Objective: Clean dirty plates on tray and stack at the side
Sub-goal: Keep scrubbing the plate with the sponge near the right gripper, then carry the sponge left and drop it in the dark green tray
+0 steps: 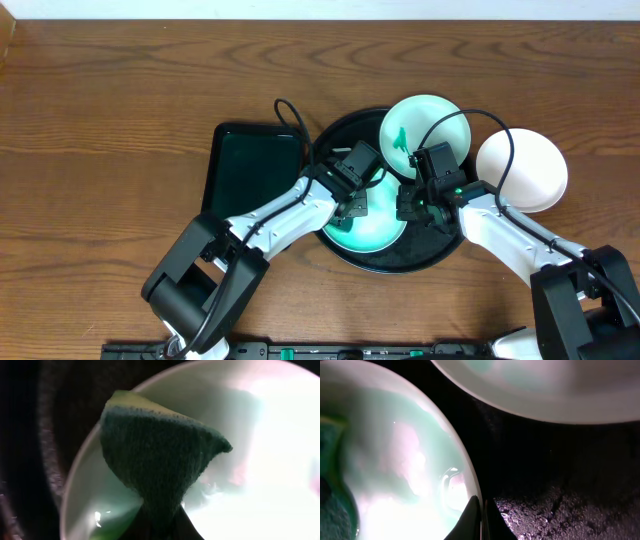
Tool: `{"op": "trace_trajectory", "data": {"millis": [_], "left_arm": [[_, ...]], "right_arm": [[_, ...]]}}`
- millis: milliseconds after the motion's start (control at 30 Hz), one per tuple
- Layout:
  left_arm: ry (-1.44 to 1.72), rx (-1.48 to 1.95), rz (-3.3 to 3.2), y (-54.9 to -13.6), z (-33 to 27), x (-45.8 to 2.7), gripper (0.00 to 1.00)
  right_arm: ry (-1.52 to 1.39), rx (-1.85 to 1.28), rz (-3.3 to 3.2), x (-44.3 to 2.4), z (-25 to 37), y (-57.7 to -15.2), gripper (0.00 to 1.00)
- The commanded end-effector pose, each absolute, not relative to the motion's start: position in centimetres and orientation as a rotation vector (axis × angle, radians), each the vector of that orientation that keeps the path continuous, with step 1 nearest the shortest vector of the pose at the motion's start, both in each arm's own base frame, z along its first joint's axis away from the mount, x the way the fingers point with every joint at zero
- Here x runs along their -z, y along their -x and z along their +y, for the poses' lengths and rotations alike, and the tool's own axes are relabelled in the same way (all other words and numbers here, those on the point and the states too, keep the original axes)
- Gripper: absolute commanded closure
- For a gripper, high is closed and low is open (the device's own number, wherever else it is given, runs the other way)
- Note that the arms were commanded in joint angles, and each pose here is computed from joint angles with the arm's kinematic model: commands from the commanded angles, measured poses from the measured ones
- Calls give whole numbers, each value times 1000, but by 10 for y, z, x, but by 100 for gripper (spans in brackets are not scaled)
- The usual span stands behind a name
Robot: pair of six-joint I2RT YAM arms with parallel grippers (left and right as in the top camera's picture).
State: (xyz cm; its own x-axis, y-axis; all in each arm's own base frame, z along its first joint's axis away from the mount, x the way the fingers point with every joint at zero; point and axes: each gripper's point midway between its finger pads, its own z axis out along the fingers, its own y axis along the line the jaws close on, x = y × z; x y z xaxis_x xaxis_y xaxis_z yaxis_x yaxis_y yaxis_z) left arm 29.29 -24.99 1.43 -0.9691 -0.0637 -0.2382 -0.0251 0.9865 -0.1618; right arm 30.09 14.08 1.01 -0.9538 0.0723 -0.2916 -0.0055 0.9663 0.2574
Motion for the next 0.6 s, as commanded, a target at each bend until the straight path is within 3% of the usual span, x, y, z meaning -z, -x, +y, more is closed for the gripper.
{"op": "trace_trajectory", "data": {"millis": [0, 167, 333, 567], "left_arm": [[26, 436, 3041, -259, -275, -3, 93], [0, 548, 3035, -259, -285, -18, 93], [-9, 668, 2872, -278, -282, -77, 93], [149, 561, 2561, -318, -207, -171, 93]], "right_arm": [[-35, -394, 2826, -7, 145, -297, 99], [-35, -394, 2826, -7, 145, -297, 99], [-35, -394, 2826, -7, 145, -297, 99], [-35, -394, 2826, -7, 145, -297, 99]]}}
